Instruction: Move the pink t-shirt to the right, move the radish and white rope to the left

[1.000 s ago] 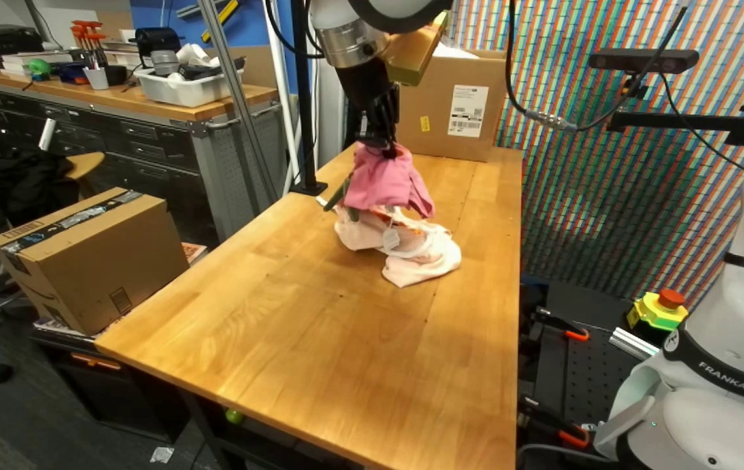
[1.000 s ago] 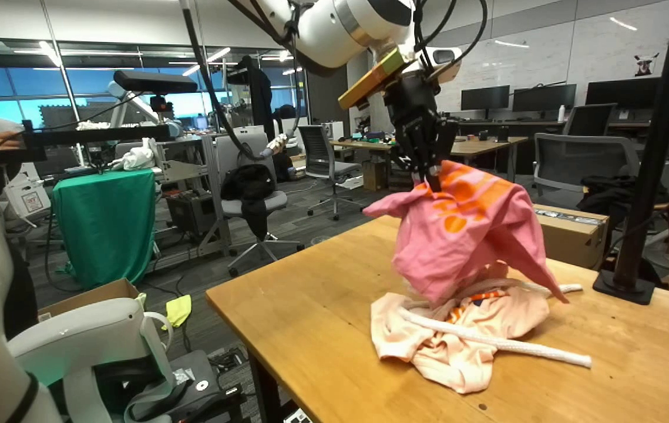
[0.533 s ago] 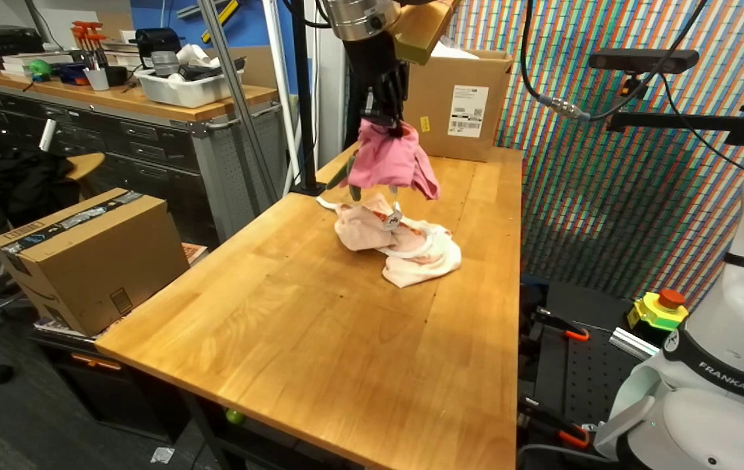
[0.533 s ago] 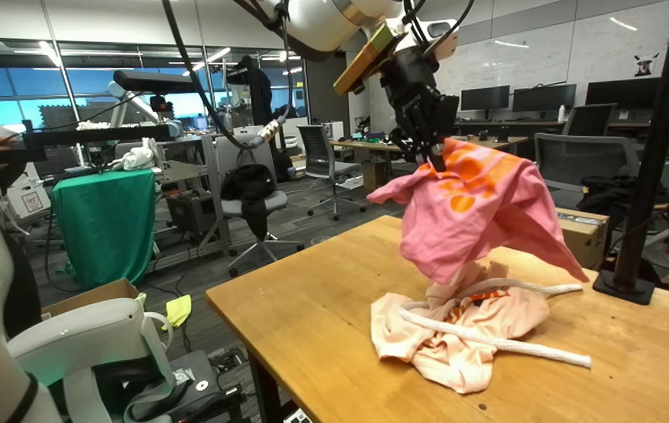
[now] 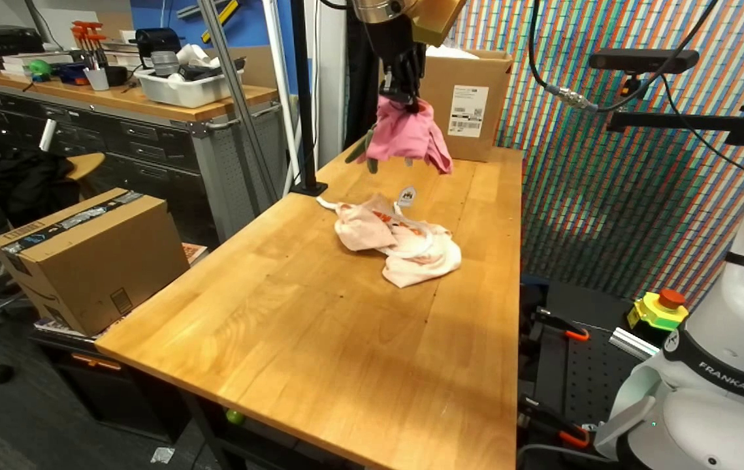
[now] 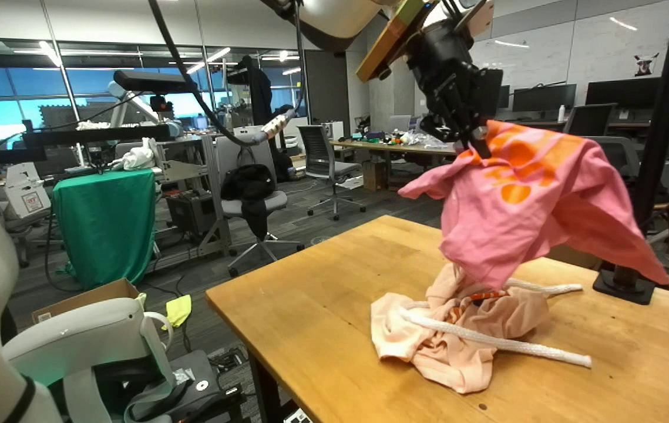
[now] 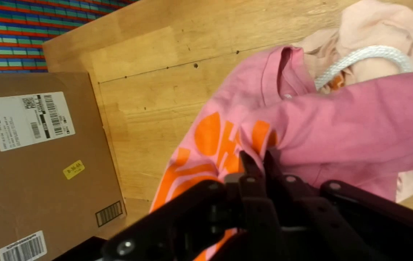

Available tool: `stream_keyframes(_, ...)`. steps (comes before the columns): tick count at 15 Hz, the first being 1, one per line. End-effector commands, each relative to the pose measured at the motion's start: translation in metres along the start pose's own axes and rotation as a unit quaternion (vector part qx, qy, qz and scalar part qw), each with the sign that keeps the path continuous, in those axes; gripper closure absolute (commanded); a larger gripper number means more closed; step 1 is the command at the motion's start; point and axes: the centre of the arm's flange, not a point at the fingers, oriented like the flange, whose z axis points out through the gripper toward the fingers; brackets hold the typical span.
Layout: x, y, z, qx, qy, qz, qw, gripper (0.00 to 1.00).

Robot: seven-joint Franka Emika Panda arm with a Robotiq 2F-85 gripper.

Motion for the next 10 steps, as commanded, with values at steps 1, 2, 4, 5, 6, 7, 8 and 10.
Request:
stream_keyframes(1, -0.001, 0.057, 0.016, -0.023, 0.011, -0.008, 0.9996, 0.98)
stream_keyframes(2, 0.0, 0.072, 0.023, -0.031, 0.01, -0.009, 0.9994, 0.98)
stream_keyframes(4, 0.005, 0.099, 0.037, -0.039, 0.01, -0.011, 0.9991, 0.98)
stream_keyframes(5, 0.008, 0.111, 0.044, -0.043, 0.013, -0.009, 0.999, 0.98)
stream_keyframes(6, 0.012, 0.122, 0.051, -0.045, 0.014, -0.006, 0.9989, 0.98)
stream_keyframes(7, 0.016, 0.134, 0.059, -0.047, 0.016, -0.002, 0.9988, 0.98)
stream_keyframes(8, 0.019, 0.145, 0.066, -0.051, 0.019, 0.006, 0.9985, 0.98)
stream_keyframes(10, 0.028, 0.166, 0.084, -0.054, 0.019, 0.022, 0.9981, 0.98)
